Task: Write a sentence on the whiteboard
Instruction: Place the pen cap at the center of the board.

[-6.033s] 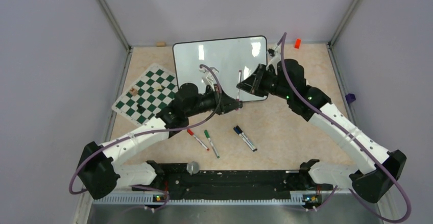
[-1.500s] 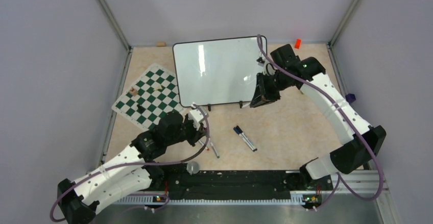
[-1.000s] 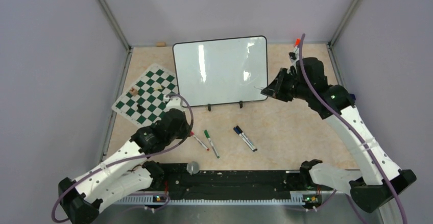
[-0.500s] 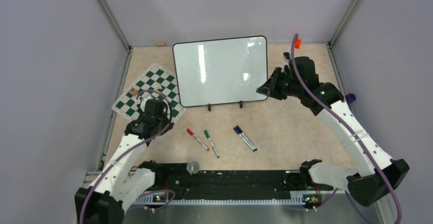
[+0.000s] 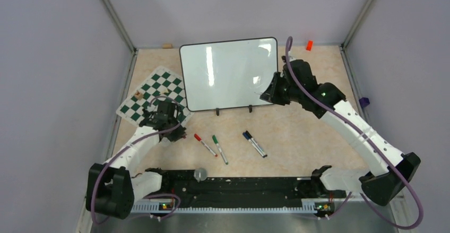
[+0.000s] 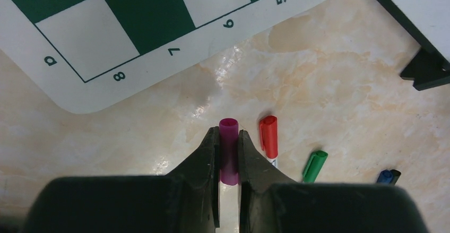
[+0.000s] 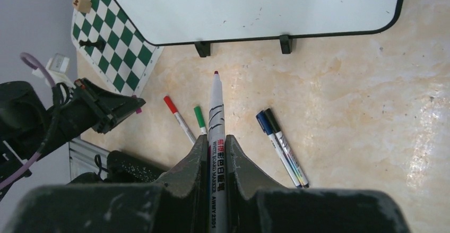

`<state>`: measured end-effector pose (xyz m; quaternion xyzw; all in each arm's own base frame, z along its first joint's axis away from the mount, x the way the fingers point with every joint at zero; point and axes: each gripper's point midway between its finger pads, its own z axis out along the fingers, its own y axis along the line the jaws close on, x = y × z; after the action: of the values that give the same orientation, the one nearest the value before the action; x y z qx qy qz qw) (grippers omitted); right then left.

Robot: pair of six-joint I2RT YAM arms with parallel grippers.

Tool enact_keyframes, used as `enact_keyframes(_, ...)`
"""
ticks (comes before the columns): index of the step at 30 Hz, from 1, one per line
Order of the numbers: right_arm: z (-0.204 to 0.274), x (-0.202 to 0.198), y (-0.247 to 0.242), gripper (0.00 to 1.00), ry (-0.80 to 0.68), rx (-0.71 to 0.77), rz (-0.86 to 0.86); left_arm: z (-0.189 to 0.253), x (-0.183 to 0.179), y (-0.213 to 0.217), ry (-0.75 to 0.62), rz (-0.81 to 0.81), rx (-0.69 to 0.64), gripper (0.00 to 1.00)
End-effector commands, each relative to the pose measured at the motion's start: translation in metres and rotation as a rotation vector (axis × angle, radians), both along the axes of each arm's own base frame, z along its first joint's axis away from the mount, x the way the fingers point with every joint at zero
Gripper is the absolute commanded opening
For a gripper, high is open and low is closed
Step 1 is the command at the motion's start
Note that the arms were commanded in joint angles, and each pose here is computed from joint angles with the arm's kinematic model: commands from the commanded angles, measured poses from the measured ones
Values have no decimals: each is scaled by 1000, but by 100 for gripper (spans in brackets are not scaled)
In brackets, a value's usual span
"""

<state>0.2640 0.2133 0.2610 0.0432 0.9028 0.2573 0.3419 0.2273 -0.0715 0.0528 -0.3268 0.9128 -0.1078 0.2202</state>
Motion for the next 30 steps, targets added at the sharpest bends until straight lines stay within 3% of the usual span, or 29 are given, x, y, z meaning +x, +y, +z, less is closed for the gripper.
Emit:
enact_keyframes(1,32,11,7,0,-103,47,-22,-16,4,4,32,43,13,0)
enact_keyframes(4,37,12,7,0,-126,55,-22,-24,2,9,71,47,48,6)
enact_keyframes(10,39,9,1,0,-160,31,-7,-16,0,13,97,55,72,50)
enact_keyframes(12,36,9,-1,0,-159,24,-13,-7,0,13,80,58,64,59)
enact_keyframes(15,31,11,-4,0,-155,4,-25,5,-2,11,71,52,54,63)
enact_keyframes(20,14,24,-28,0,-104,-150,-156,40,2,10,-7,24,47,68)
enact_keyframes(26,52,43,-38,0,-205,-273,-242,91,10,-14,-190,-152,-47,74)
enact_keyframes(30,69,43,-34,0,-224,-403,-279,104,8,-19,-246,-171,-79,76)
